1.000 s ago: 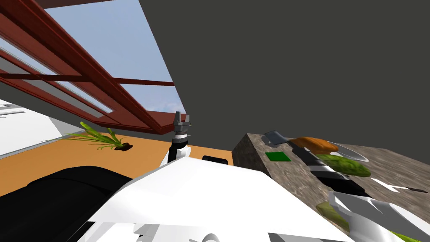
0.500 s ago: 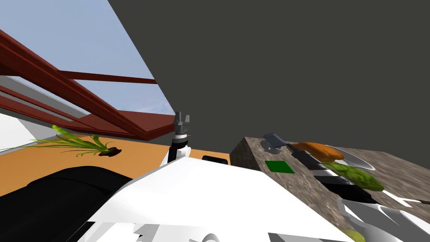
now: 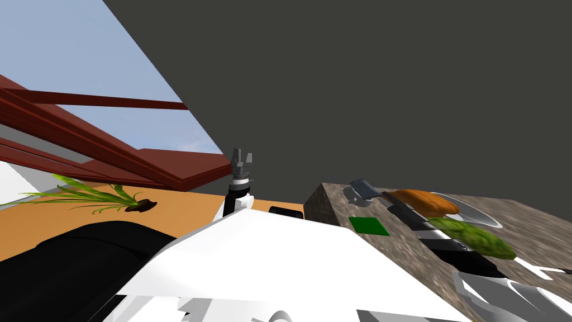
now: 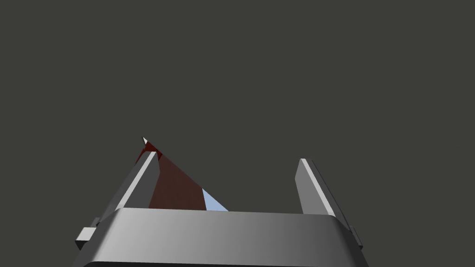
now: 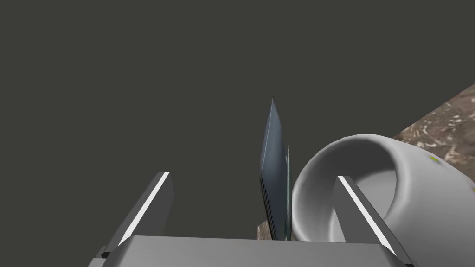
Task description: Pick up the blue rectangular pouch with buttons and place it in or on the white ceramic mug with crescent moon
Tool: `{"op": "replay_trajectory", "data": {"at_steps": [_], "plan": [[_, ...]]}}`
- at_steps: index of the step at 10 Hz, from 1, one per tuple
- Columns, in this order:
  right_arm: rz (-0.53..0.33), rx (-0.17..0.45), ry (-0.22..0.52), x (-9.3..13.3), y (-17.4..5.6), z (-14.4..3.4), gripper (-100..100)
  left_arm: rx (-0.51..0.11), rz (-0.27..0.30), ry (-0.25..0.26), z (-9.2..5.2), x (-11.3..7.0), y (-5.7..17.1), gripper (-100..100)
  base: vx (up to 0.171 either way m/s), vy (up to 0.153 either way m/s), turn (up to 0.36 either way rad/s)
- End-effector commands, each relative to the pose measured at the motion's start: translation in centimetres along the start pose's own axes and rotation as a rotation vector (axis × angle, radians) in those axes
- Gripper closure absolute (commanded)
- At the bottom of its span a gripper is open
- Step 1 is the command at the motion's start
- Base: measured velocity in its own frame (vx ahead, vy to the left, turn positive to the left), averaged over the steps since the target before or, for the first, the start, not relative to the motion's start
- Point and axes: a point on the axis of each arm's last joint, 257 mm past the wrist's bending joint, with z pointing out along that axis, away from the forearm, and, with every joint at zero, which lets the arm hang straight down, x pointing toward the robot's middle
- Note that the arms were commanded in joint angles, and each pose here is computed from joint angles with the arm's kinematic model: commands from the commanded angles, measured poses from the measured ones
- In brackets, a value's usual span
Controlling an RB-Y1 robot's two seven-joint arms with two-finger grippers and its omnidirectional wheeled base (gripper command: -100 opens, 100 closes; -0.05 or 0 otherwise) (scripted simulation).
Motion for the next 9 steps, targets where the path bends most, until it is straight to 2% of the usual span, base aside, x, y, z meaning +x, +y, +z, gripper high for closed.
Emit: {"op": "replay_trajectory", "data": {"at_steps": [1,3,4,5,6,9], "plan": [[0.000,0.000,0.000,0.0,0.0,0.0,-100,0.000,0.000,0.000,0.0,0.0,0.0,0,0.000,0.000,0.000],[0.000,0.000,0.000,0.0,0.0,0.0,-100,0.000,0.000,0.000,0.0,0.0,0.0,0,0.000,0.000,0.000],[0.000,0.000,0.000,0.0,0.0,0.0,0,0.000,0.000,0.000,0.0,0.0,0.0,0,0.000,0.000,0.000],[-0.121,-0.006,-0.045,0.6,-0.8,3.2,-100,0.000,0.000,0.000,0.0,0.0,0.0,0,-0.133,-0.061,0.078],[-0.155,-0.005,-0.062,0.0,-0.9,4.5,-100,0.000,0.000,0.000,0.0,0.0,0.0,0,-0.164,-0.092,0.061],[-0.248,-0.065,-0.189,-4.4,1.5,5.5,-100,0.000,0.000,0.000,0.0,0.0,0.0,0,-0.028,-0.042,-0.005]]}}
